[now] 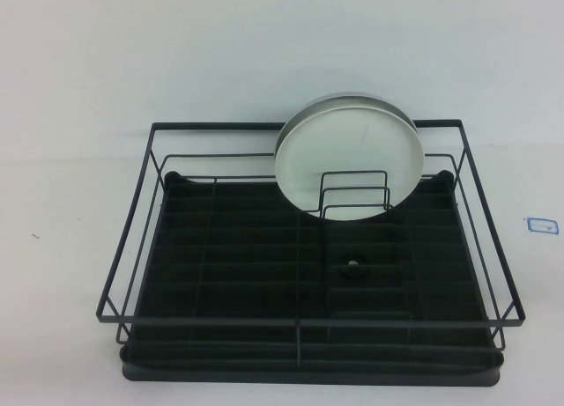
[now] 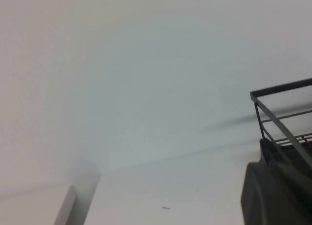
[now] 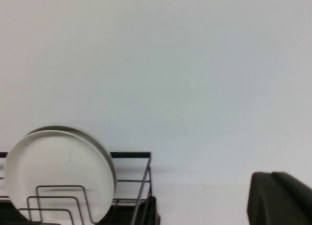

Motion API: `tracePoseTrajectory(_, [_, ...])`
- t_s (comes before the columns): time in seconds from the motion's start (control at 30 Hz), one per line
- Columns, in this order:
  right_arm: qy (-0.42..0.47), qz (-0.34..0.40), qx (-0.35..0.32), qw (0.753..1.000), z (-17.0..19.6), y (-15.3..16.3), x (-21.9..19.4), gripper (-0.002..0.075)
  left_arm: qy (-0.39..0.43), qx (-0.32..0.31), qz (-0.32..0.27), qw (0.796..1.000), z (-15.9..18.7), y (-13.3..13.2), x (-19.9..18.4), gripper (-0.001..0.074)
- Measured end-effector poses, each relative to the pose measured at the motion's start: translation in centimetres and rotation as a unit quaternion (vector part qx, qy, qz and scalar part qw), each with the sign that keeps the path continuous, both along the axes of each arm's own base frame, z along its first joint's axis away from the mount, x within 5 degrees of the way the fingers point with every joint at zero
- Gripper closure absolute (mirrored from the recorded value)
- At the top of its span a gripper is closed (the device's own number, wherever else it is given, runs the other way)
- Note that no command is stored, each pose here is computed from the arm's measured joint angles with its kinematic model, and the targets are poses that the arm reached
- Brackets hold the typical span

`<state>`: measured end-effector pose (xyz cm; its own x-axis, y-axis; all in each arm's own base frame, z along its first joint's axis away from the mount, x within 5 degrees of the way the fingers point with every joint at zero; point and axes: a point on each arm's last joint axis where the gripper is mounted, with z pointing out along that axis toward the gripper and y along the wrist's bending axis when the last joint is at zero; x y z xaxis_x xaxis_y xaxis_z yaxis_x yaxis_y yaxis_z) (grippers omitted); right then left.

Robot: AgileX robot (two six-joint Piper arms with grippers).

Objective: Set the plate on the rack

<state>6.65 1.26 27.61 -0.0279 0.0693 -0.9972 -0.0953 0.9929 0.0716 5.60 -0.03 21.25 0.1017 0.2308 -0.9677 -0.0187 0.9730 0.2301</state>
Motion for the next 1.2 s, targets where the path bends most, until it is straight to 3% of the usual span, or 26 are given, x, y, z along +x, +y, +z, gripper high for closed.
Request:
tracePoseTrajectory(0.2, [-0.014, -0.002, -0.032, 0.999, 0.0, 0.1, -0.5, 0.0708, 0.091, -0.010, 0.001, 0.996, -1.5, 0.0, 0.0, 0.0735])
tracePoseTrajectory(0.4, [-0.003, -0.011, -0.024, 1.000, -1.0, -0.1, -0.2, 0.0708, 0.198, 0.007, 0.001, 0.980, -4.3, 0.0, -0.4, 0.0734])
tracePoseTrajectory(0.57, [0.050, -0.038, 0.001, 0.998, -2.4, -0.6, -0.3, 0.0708, 0.199, -0.003, 0.001, 0.980, -4.3, 0.0, -0.4, 0.0734])
tracePoseTrajectory(0.77, [0.109, -0.123, 0.047, 0.985, -4.7, -2.0, -0.6, 0.0708, 0.203, -0.008, 0.016, 0.979, -3.5, 0.2, -0.4, 0.0735])
tracePoseTrajectory(1.2, [0.133, -0.130, -0.035, 0.982, -9.6, -2.3, -1.4, 0.0708, 0.203, -0.011, 0.020, 0.979, -3.5, 0.2, -0.4, 0.0735])
